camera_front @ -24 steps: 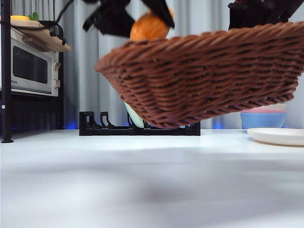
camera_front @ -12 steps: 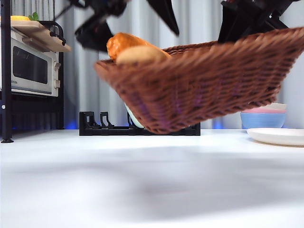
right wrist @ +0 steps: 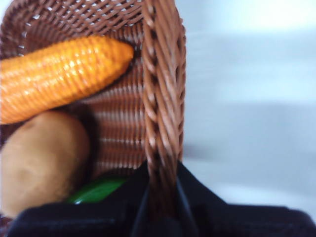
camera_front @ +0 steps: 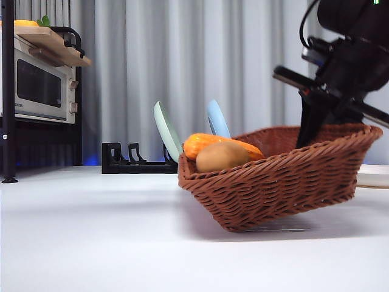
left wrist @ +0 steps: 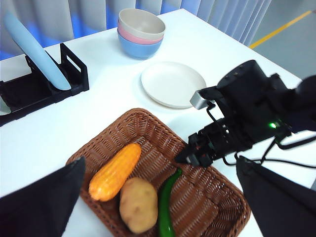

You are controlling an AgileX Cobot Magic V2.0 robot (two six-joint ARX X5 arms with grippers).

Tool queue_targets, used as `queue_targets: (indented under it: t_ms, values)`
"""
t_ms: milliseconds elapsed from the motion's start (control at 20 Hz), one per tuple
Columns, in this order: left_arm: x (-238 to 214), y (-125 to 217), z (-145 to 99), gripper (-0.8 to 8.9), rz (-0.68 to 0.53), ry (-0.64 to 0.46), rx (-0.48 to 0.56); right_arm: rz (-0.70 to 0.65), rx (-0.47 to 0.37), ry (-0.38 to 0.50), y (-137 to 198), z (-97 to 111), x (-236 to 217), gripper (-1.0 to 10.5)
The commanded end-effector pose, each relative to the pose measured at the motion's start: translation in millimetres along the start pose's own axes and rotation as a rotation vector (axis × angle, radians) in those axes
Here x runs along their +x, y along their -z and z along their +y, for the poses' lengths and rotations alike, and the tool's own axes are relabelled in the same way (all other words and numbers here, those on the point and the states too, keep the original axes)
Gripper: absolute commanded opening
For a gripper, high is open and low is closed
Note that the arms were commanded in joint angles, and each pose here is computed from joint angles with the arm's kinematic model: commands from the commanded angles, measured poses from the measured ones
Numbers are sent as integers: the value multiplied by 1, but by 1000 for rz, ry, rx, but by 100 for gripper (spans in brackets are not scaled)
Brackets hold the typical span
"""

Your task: Pick up the basket,pick up the corn from the table,pick up the potato from the table,pick up the cucumber from the table,put all items into the basket

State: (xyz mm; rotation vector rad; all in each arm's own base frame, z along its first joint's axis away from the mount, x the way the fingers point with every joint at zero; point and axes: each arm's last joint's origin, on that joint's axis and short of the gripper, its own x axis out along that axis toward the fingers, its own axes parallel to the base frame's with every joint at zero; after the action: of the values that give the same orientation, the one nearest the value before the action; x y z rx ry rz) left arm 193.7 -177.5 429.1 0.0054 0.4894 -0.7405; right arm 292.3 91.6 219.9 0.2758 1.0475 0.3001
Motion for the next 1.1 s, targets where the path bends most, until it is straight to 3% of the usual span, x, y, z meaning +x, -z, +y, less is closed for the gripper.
queue_targets:
  t_ms: [50,250,450,500,650,800,850,1000,1100]
  values:
    - [-3,0,0,534,3,-5,22,13,18,5,-2,-6,10,-12]
    - [-3,2,1,534,24,-8,26,41,-11,27,0,-10,20,20]
    - [-5,4,1,533,40,-10,26,24,-47,135,0,-13,19,523]
    - [-7,4,1,533,39,-10,30,12,-61,170,-1,-15,19,568]
    - [-19,3,1,530,12,-53,55,-45,-71,220,-4,-14,1,566]
    - [-43,3,5,524,-29,-223,108,-141,-129,193,-4,-4,-40,556]
    - [-50,3,6,457,-31,-275,126,-183,-159,182,-2,1,-56,514]
    - [-64,10,8,104,19,-323,172,-295,-202,141,6,12,-98,268]
    - [-65,15,8,-15,60,-325,187,-350,-220,127,11,16,-117,114]
